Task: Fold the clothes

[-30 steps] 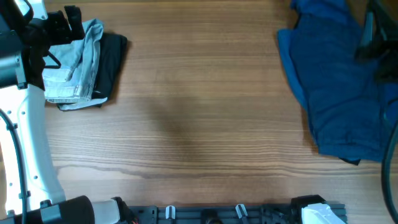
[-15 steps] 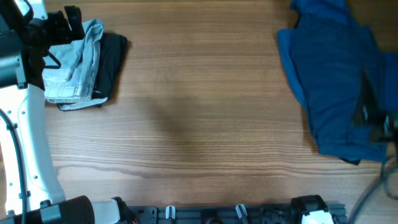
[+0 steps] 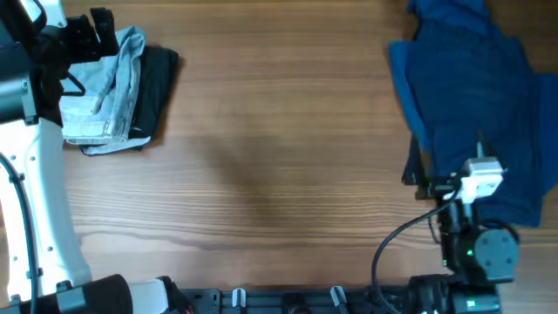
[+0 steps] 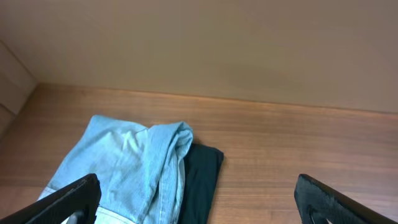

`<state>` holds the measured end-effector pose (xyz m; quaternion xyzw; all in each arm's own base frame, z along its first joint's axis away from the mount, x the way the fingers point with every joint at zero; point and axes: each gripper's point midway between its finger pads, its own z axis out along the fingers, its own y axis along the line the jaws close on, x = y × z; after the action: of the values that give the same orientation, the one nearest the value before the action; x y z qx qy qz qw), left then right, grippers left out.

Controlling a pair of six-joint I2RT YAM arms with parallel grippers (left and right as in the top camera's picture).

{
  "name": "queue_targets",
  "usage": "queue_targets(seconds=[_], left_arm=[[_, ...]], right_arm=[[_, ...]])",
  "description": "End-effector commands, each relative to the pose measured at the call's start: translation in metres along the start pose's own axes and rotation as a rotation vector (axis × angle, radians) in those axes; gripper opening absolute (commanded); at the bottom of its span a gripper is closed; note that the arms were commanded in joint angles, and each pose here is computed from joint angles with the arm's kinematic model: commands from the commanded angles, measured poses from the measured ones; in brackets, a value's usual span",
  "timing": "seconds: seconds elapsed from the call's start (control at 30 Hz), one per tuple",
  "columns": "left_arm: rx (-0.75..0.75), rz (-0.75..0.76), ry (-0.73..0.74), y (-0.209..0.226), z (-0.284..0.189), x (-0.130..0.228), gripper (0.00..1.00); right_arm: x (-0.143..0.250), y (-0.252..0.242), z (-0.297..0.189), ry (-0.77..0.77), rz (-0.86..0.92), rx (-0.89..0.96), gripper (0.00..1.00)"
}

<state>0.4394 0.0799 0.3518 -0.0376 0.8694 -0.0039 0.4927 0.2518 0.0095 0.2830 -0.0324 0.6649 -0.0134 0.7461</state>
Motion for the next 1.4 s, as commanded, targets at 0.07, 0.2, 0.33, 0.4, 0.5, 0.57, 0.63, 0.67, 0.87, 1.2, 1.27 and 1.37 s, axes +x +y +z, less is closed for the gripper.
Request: queue_targets(seconds=[0.07,0.2,0.33,0.4,0.5,0.57,0.63,0.67,0.87,1.2,1.27,1.37], left_arm=[[0.006,-0.01,-0.007,-0.001,-0.002,-0.002,1.0],[0.006,-0.01,-0.007,-0.001,-0.002,-0.002,1.0],[0.006,-0.01,-0.007,-0.001,-0.002,-0.002,1.0],[0.006,-0.01,-0.007,-0.001,-0.002,-0.002,1.0],[0.006,-0.01,-0.007,-0.001,-0.002,-0.002,1.0],[0.006,-0.01,-0.007,-0.001,-0.002,-0.002,1.0],[0.006,-0.01,-0.007,-0.001,-0.002,-0.002,1.0],[0.006,-0.01,-0.007,-0.001,-0.002,-0.002,1.0],[0.006,-0.01,-0.007,-0.001,-0.002,-0.002,1.0],[0.006,-0.01,-0.007,-0.001,-0.002,-0.002,1.0],[0.006,-0.01,-0.007,-0.001,-0.002,-0.002,1.0],[0.008,-0.012,0.009,-0.004,-0.015,0.003,1.0]], right_arm=[[0.049,0.005,-0.009,0.024,0.033,-0.016,1.0],[0.072,0.007,-0.013,0.036,0.112,-0.015,1.0],[0.094,0.008,-0.015,0.063,0.152,-0.014,1.0],[0.102,0.01,-0.017,0.097,0.167,-0.02,1.0],[0.104,0.011,-0.017,0.106,0.173,-0.023,1.0],[0.105,0.011,-0.017,0.109,0.174,-0.022,1.0],[0.107,0.011,-0.017,0.116,0.174,-0.022,1.0],[0.107,0.011,-0.017,0.118,0.174,-0.022,1.0],[0.107,0.011,-0.017,0.12,0.174,-0.022,1.0],[0.107,0.011,-0.017,0.12,0.174,-0.022,1.0],[0.107,0.011,-0.017,0.12,0.174,-0.022,1.0],[0.107,0.011,-0.017,0.12,0.174,-0.022,1.0]])
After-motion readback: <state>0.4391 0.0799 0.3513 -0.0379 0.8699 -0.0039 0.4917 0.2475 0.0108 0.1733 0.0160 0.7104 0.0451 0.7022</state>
